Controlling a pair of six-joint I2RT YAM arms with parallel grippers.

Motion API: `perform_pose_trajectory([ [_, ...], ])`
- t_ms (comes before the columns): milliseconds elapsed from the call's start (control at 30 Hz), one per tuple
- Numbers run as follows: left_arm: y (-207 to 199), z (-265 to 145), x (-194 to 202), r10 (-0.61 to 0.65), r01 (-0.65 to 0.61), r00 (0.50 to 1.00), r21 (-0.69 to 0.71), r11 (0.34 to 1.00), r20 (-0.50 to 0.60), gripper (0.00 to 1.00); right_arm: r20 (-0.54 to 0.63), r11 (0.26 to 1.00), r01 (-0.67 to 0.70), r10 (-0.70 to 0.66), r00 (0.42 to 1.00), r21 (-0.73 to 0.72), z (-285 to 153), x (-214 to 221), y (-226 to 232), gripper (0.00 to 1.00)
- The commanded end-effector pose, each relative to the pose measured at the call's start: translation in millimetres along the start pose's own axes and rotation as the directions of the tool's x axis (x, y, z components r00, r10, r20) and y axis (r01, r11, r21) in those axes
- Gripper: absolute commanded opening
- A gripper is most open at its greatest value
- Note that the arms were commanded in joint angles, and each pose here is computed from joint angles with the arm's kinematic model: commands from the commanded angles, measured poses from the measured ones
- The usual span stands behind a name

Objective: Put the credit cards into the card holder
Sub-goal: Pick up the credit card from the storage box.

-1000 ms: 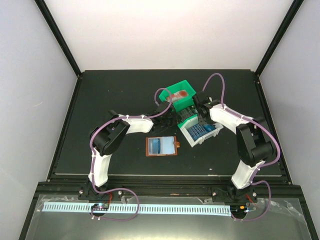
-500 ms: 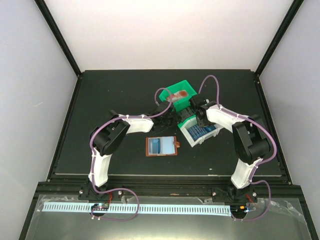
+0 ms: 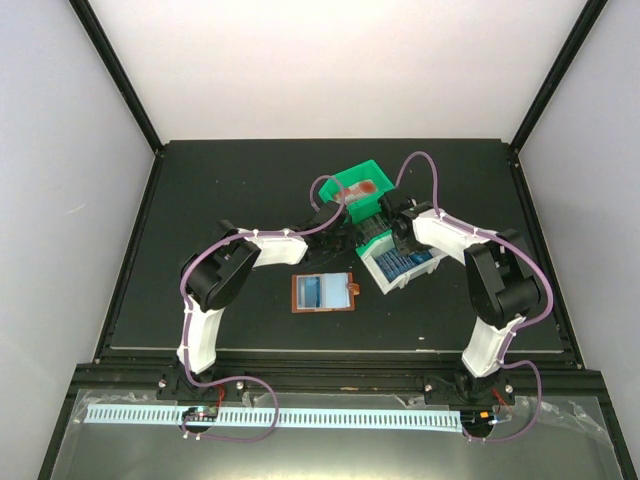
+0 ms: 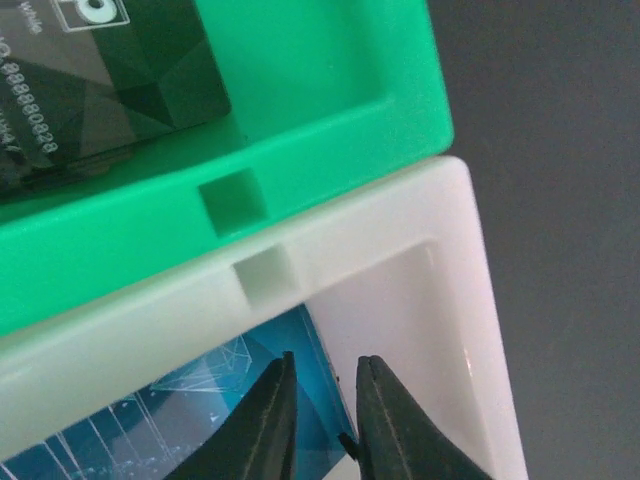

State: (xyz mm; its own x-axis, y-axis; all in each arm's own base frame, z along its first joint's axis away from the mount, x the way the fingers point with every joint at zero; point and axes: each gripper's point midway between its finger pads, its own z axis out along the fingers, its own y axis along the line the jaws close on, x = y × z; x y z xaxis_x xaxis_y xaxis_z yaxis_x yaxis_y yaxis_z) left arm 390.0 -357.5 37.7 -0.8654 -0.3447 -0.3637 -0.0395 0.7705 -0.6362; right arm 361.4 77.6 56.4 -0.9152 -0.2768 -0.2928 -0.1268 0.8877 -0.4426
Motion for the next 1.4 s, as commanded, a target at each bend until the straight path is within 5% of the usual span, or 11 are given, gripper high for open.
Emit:
perform_pose_trajectory([
  [0, 63, 9, 31, 0.026, -0.045, 0.995, -0.203, 0.978, -0.1, 0.42, -0.032, 0.999, 0.036, -0.035, 0.999, 0.019, -2, 10, -5, 0.28],
  [367, 65, 9, 33, 0.021, -0.043, 0.994, -0.208, 0.977, -0.106, 0.42, -0.036, 0.99, 0.065, -0.061, 0.998, 0.122, -2, 13, -14, 0.35],
  [667, 60, 8, 32, 0.027, -0.047, 0.994, -0.194, 0.98, -0.108, 0.43, -0.091, 0.993, 0.109, -0.104, 0.99, 0.048, 6, 25, 2, 0.04],
  [833, 57, 6, 32, 0.029, -0.049, 0.993, -0.183, 0.982, -0.11, 0.45, -0.016, 0.996, 0.071, -0.07, 0.997, 0.048, -16, 6, -7, 0.01],
  [1067, 27, -8, 19, 0.104, -0.113, 0.99, -0.098, 0.989, -0.09, 0.64, 0.119, 0.999, -0.026, 0.02, 0.993, 0.047, -76, -16, -34, 0.01],
  [1367, -9, -43, 6, 0.192, -0.193, 0.98, -0.007, 0.981, -0.051, 0.89, 0.242, 0.924, -0.103, 0.202, 0.949, -0.369, -155, -21, -14, 0.01],
])
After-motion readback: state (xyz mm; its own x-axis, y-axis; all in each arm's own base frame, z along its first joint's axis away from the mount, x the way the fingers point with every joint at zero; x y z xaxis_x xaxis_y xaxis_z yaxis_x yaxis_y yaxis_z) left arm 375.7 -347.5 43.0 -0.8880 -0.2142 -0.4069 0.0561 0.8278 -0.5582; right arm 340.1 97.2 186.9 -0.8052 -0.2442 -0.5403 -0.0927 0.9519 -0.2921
